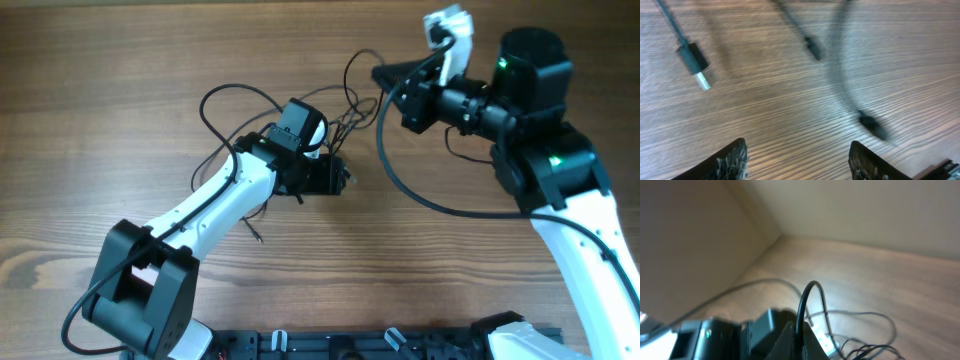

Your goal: Untangle cables

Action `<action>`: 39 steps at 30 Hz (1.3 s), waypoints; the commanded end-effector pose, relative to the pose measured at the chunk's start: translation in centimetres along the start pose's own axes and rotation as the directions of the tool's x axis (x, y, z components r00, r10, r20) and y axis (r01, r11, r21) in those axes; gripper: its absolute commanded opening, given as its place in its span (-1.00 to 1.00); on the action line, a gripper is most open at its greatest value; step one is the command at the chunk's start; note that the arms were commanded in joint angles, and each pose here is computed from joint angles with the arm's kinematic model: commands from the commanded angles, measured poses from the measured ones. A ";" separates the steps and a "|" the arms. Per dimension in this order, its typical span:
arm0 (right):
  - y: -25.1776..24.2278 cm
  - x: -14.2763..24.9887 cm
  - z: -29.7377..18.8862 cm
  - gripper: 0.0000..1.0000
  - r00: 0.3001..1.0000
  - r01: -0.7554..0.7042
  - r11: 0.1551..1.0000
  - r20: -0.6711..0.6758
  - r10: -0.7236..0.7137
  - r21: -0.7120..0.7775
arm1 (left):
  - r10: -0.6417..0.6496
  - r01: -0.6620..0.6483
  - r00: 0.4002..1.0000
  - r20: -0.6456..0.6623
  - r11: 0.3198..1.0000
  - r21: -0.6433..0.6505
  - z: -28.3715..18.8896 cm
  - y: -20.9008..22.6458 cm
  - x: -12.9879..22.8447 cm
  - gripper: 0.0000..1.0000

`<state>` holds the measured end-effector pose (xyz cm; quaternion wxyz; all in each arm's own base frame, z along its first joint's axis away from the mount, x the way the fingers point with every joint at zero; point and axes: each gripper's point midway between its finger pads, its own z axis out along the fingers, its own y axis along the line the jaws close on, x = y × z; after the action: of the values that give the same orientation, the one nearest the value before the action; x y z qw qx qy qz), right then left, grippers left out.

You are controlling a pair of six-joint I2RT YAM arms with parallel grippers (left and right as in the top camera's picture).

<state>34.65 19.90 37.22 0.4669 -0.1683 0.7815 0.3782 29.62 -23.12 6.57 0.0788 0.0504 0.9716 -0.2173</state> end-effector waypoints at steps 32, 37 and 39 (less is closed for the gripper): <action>0.1 -1.1 -1.1 -0.91 0.992 -0.121 0.992 0.041 0.119 0.038 | -0.151 0.199 0.980 -0.133 0.634 0.747 -8.8 -9.0 -6.0 0.59; 0.1 -1.1 -1.1 -0.91 0.992 -0.120 0.992 0.041 0.119 0.038 | -0.077 0.144 0.989 -0.123 0.628 0.765 -8.9 -9.2 -4.9 0.41; 0.1 -1.1 -1.1 -0.92 0.992 -0.120 0.992 0.042 0.118 0.039 | -0.063 0.134 0.990 -0.122 0.648 0.749 -8.4 -8.8 -4.3 0.35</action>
<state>34.58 18.86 37.61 0.4587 -0.1012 0.7951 0.3836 32.53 -27.85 19.16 0.0024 0.0085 0.7965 -0.6046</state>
